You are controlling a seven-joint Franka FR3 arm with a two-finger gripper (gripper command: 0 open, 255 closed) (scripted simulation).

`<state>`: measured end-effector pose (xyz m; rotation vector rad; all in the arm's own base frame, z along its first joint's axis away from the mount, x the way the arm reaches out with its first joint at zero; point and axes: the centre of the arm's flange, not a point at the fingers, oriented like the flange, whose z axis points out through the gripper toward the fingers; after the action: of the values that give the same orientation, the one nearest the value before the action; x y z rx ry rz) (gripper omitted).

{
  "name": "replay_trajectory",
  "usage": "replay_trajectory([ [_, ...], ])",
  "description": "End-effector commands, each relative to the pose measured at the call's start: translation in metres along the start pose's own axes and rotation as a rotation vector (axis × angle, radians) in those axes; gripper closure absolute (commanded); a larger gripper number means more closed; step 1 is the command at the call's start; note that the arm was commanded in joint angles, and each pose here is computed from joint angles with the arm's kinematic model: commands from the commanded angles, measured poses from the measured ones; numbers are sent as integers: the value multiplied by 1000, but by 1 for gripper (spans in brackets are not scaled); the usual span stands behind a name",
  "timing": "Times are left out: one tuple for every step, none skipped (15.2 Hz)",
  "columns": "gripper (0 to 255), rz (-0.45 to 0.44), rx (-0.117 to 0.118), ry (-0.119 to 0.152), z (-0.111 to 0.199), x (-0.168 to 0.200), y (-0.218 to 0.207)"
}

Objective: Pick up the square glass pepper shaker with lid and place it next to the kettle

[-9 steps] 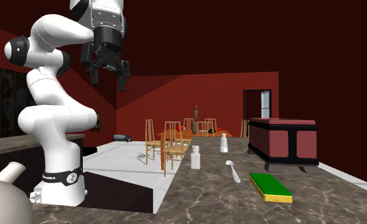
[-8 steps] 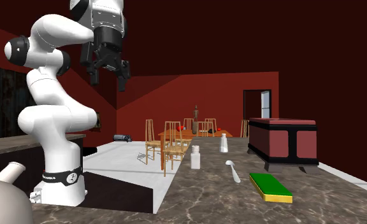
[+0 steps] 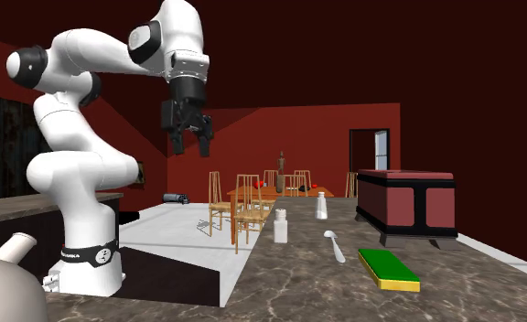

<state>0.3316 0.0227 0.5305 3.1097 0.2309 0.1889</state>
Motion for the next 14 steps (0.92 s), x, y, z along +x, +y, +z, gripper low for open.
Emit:
replay_trajectory([
  [0,-20,9,13,17,9,-17],
  [0,-30,13,19,25,12,-26],
  [0,-40,18,24,34,16,-34],
  [0,-50,22,30,41,20,-43],
  [0,-60,26,35,49,24,-52],
  [0,-70,30,41,57,28,-61],
  [0,-80,35,47,65,31,-70],
  [0,-90,39,52,73,35,-79],
  [0,-100,43,58,81,38,-88],
  [0,-110,48,63,88,42,-97],
  [0,-120,52,69,96,45,-106],
  [0,-130,56,75,103,49,-116],
  [0,-140,60,80,111,52,-125],
  [0,-150,65,86,118,56,-135],
])
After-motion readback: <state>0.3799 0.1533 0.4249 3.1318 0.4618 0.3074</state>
